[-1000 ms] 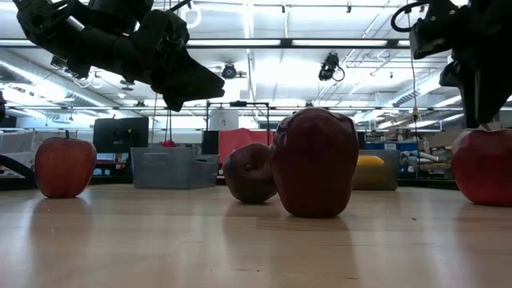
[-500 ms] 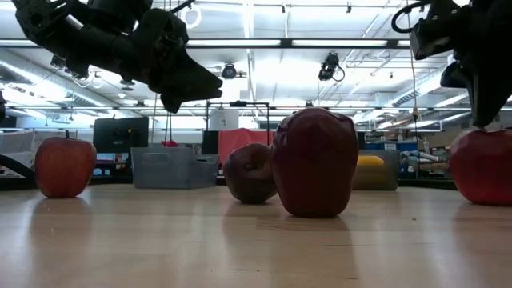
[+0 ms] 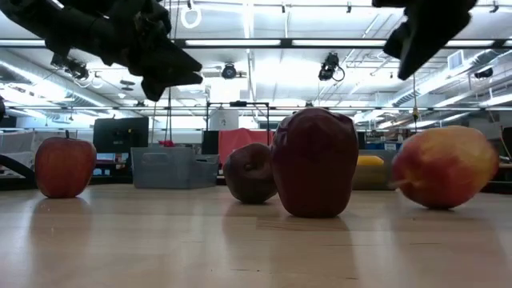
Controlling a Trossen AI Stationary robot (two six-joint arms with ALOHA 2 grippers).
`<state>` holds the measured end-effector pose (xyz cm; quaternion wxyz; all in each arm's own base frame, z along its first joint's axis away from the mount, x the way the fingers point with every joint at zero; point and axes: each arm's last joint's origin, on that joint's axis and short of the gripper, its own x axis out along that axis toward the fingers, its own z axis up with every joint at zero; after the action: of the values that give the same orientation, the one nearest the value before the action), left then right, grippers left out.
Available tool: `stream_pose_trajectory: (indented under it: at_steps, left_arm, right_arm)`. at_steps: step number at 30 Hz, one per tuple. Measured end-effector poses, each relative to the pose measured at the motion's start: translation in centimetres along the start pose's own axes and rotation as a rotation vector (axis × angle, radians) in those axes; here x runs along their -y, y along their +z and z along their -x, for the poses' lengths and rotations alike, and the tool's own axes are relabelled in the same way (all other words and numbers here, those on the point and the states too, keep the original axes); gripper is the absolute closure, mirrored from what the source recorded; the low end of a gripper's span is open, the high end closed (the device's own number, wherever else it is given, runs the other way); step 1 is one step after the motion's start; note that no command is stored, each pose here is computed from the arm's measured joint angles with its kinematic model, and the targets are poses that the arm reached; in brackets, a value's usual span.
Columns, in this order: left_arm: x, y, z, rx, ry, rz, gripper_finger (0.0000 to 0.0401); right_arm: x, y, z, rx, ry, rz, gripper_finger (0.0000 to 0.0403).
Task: Sort produce into baskets
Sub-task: Put the top right apple into the left black transparent bin
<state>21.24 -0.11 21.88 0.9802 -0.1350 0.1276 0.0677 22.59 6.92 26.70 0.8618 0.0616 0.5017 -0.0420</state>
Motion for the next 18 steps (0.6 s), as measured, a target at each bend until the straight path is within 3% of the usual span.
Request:
stream_pose_trajectory:
  at_steps: [3, 7, 14, 18]
  left_arm:
    - [-0.1, -0.1, 0.5, -0.030, 0.020, -0.003, 0.0249]
    - [-0.4, -0.6, 0.7, -0.086, 0.052, 0.006, 0.0249]
    - [-0.6, -0.5, 0.7, -0.055, 0.123, 0.018, 0.0249]
    - [-0.5, -0.3, 0.7, -0.035, 0.117, 0.020, 0.0249]
  right_arm:
    - [0.8, 0.3, -0.1, -0.001, -0.024, -0.048, 0.0382]
    - [1.0, -0.4, -1.1, -0.084, 0.036, -0.033, 0.0321]
    - [-0.9, 0.2, -3.5, -0.094, 0.189, 0.128, 0.0159]
    - [-1.5, 0.0, -5.4, -0.188, 0.248, 0.087, 0.0058]
